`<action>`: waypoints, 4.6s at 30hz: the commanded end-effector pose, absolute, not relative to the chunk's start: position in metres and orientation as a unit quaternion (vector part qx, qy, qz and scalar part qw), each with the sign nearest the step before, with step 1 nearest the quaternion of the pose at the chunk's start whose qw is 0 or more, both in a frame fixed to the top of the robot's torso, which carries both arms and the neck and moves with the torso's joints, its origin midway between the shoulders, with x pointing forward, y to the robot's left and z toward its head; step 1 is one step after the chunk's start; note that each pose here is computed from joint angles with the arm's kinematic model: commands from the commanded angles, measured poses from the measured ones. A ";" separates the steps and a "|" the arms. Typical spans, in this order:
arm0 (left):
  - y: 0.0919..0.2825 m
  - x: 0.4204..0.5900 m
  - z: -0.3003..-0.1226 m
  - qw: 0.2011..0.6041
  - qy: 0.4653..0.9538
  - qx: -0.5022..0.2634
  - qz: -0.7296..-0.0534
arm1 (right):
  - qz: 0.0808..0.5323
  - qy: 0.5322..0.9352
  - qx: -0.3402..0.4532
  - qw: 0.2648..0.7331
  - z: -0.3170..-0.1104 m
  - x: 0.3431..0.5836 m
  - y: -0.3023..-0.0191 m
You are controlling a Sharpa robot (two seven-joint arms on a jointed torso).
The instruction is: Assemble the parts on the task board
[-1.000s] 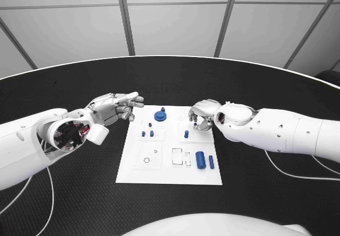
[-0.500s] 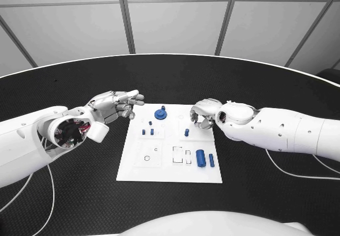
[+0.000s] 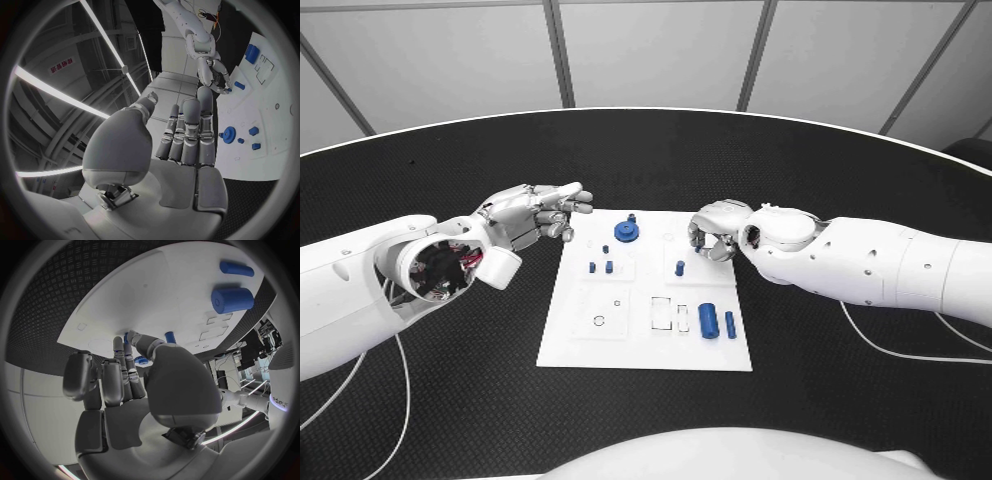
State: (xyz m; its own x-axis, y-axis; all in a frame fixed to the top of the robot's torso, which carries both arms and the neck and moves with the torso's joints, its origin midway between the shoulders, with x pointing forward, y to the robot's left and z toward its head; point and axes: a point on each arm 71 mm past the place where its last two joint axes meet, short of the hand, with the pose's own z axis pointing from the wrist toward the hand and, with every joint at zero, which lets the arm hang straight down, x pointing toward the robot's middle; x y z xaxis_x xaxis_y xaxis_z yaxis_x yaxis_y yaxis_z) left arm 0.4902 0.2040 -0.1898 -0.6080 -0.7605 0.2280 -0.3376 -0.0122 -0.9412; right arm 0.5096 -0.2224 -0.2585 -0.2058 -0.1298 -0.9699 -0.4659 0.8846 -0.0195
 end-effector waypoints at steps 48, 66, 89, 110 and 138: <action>0.203 0.492 -0.191 0.180 0.681 -0.405 -0.583 | 0.163 0.742 -0.187 0.623 -0.256 0.506 -0.225; 0.206 0.496 -0.192 0.183 0.681 -0.407 -0.581 | 0.223 0.717 -0.173 0.637 -0.227 0.466 -0.213; 0.189 0.503 -0.195 0.169 0.688 -0.395 -0.585 | 0.347 0.683 -0.223 0.604 -0.211 0.447 -0.104; 0.180 0.505 -0.195 0.164 0.689 -0.390 -0.588 | 0.346 0.706 -0.238 0.570 -0.241 0.452 -0.077; 0.183 0.505 -0.194 0.170 0.686 -0.393 -0.588 | 0.335 0.731 -0.238 0.545 -0.265 0.448 -0.078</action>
